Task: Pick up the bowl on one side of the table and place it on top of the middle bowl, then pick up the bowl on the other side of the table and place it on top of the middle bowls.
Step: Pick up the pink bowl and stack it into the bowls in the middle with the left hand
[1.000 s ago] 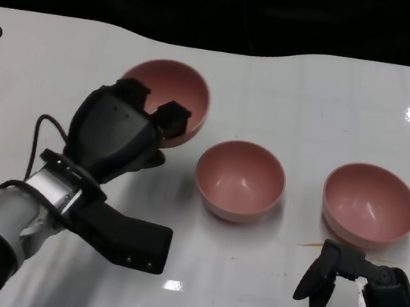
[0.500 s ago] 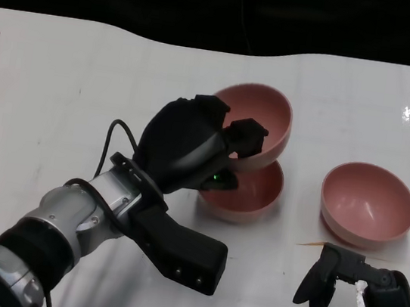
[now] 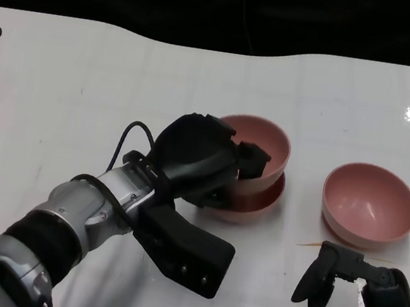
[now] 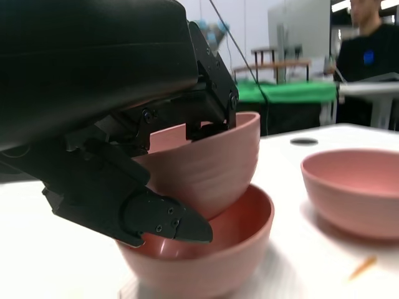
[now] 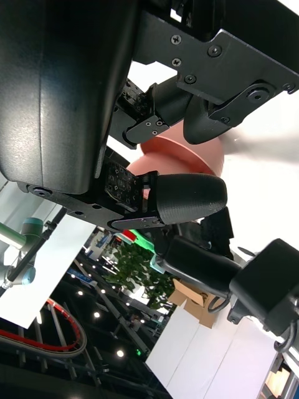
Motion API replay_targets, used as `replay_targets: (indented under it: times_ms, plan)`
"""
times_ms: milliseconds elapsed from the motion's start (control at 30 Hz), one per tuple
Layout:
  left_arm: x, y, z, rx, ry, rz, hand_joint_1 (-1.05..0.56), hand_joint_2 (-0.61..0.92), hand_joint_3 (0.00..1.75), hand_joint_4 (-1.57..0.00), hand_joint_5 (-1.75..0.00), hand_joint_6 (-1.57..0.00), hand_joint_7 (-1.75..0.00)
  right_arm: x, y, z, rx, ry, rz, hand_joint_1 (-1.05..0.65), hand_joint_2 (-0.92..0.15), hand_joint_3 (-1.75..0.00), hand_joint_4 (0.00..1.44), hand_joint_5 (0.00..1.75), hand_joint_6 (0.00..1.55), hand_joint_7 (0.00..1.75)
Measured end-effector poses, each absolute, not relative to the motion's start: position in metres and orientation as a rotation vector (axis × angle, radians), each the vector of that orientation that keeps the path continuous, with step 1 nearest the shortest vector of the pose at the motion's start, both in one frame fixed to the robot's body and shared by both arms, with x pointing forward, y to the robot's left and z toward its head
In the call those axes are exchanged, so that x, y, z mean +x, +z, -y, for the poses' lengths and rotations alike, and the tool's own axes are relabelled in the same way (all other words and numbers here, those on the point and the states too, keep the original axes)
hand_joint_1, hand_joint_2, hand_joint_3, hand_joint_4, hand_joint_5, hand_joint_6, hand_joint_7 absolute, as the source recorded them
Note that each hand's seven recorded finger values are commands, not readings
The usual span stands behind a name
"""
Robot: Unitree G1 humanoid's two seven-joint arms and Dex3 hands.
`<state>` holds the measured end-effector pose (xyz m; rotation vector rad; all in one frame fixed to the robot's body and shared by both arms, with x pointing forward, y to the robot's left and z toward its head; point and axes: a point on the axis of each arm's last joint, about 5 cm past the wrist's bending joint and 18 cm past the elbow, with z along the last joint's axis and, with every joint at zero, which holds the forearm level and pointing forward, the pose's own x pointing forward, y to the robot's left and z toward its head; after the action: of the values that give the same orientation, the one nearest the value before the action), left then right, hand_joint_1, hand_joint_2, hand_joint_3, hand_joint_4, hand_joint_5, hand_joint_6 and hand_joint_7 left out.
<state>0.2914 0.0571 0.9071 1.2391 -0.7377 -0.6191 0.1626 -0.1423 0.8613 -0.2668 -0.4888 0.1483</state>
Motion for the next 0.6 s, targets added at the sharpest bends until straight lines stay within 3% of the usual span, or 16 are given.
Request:
replay_targets:
  times_ms: [67,167,367,600]
  plan:
    - [0.292,0.912,-0.057,1.257,-0.671,0.703,-0.52,0.91,0.23,-0.37,-0.66,-0.48,-0.14,0.163,0.861,0.142,-0.267,0.148,0.488,0.16,-0.09,-1.75,0.96,1.75,0.89,1.41]
    - [0.293,0.921,-0.058,1.304,-0.722,0.668,-0.73,0.92,0.39,-0.11,-0.43,-0.26,-0.02,0.163,0.861,0.142,-0.267,0.148,0.487,0.17,-0.09,-1.75,0.96,1.74,0.89,1.41]
    - [0.292,0.934,-0.056,1.312,-0.765,0.624,-0.88,0.92,0.52,0.00,-0.30,-0.13,0.00,0.163,0.861,0.142,-0.267,0.148,0.486,0.17,-0.09,-1.75,0.96,1.74,0.89,1.41]
    - [0.287,0.926,-0.065,1.309,-0.779,0.557,-0.91,0.92,0.51,0.00,-0.21,-0.10,0.00,0.163,0.862,0.142,-0.268,0.149,0.486,0.17,-0.09,-1.75,0.95,1.73,0.89,1.41]
